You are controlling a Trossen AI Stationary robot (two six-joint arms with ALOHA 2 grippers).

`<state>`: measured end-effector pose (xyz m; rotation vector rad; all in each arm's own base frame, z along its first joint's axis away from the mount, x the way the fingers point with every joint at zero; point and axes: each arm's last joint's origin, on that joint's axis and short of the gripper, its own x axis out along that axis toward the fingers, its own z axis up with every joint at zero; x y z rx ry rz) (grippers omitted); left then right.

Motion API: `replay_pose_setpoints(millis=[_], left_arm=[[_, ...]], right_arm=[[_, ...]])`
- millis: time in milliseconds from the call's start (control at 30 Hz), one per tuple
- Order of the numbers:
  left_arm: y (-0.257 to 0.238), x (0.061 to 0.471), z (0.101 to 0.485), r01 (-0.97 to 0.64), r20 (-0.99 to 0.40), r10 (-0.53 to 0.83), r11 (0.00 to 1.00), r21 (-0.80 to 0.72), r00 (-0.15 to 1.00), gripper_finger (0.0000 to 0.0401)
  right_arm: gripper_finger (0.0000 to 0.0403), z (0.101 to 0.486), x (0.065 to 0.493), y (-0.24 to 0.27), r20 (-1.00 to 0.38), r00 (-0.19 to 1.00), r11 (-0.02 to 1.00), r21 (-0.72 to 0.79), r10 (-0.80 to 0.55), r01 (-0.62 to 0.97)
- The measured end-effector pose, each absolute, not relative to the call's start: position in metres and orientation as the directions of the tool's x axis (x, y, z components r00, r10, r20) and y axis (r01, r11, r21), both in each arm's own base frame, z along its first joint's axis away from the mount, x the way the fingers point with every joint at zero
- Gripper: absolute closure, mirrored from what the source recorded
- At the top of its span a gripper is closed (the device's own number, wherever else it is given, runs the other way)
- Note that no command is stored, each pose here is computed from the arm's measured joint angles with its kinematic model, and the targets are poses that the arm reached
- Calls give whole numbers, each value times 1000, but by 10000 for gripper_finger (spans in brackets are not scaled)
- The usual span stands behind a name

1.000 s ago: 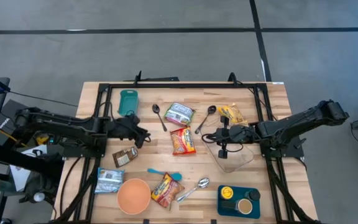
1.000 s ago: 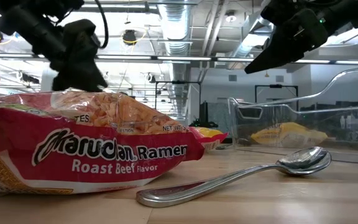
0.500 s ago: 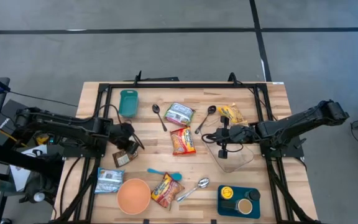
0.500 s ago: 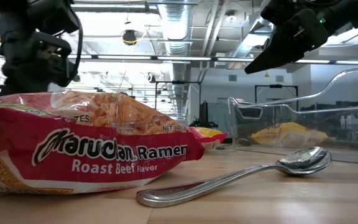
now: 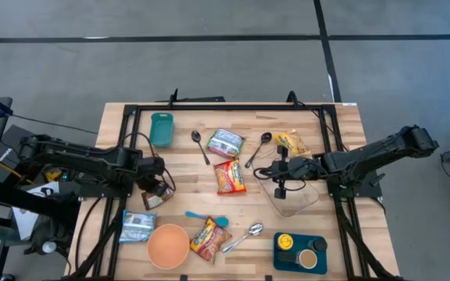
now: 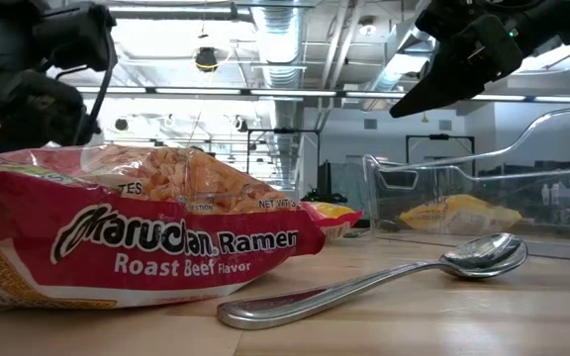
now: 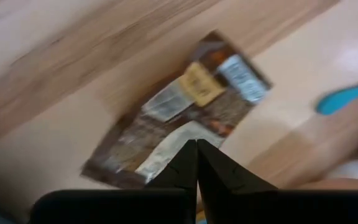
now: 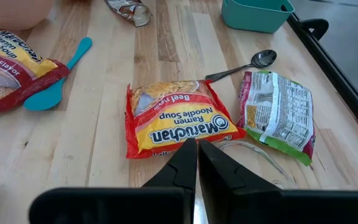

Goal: Pick & Place Food Item
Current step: Put the orange spice pack into the blue bin

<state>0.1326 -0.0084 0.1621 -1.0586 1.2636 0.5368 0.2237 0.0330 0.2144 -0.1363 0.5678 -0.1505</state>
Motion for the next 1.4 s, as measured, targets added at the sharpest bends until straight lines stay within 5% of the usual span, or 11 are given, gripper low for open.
replay_pose_setpoints(millis=[433,1133,1400], left_arm=[[-10,124,152,-837,-965,-166,481,-261,205,401],[-22,158,134,-730,-934,-149,588,-348,325,401],[-19,165,136,-728,-916,-42,593,-345,399,401]], right_arm=[[393,214,224,33,-526,831,980,-171,-180,103],[393,214,224,33,-527,831,980,-173,-181,103],[393,214,224,33,-527,831,980,-173,-181,103]])
